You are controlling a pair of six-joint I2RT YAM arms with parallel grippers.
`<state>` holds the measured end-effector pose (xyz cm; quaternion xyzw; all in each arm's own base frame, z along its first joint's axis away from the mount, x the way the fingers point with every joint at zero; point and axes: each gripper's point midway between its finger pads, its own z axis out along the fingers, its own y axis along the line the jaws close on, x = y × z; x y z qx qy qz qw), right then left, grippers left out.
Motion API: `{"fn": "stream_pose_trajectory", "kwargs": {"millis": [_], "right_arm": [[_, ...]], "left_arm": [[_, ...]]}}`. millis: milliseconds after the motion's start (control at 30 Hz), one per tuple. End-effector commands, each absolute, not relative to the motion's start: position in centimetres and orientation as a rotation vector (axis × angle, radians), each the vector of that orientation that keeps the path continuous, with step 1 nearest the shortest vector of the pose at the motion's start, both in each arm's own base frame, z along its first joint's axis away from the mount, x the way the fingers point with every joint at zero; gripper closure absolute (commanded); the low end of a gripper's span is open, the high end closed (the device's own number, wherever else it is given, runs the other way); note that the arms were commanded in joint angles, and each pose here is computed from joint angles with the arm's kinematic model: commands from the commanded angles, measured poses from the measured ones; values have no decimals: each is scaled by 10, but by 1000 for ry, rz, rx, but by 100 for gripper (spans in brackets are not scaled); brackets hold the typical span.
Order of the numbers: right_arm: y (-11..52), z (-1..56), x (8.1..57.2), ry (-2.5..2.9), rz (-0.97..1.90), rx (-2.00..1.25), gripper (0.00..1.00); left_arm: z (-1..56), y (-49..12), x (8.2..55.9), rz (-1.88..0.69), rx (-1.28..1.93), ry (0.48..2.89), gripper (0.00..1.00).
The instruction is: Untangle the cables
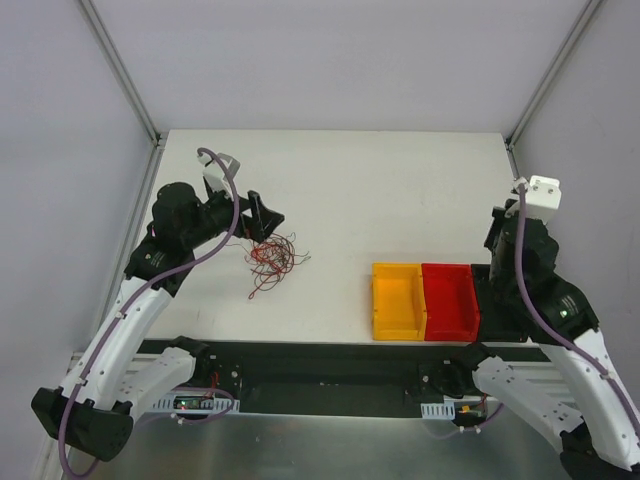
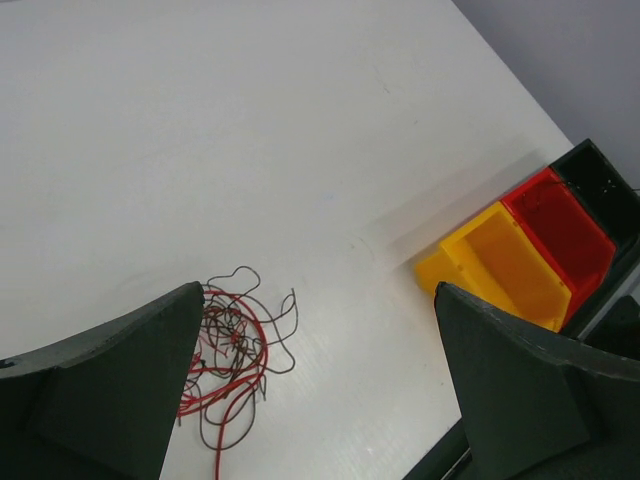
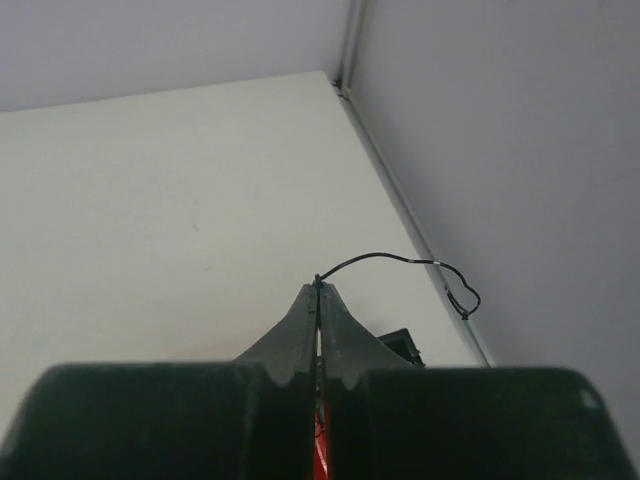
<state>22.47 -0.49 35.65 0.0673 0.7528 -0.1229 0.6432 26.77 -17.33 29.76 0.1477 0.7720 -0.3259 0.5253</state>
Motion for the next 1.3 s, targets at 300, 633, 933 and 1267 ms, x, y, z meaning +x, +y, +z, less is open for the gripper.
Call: {"fn": "stream_pose_trajectory", "kwargs": {"millis": [300,633,933,1267], "right_arm": [[-8,407,218,1660,-89,230,99],[-29,415,215,1683,-235,271,99],[-43,338,221,1862,-437,351,100],[-24,262,225,2032,-287,443,99]], "left_arm": [[275,-161,260,-658,388,1852,1],[280,-165,252,-699,406,1830,1],[276,-166,253,-691,413,1840,1],[266,-168,258,-696,407,1878,1]]}}
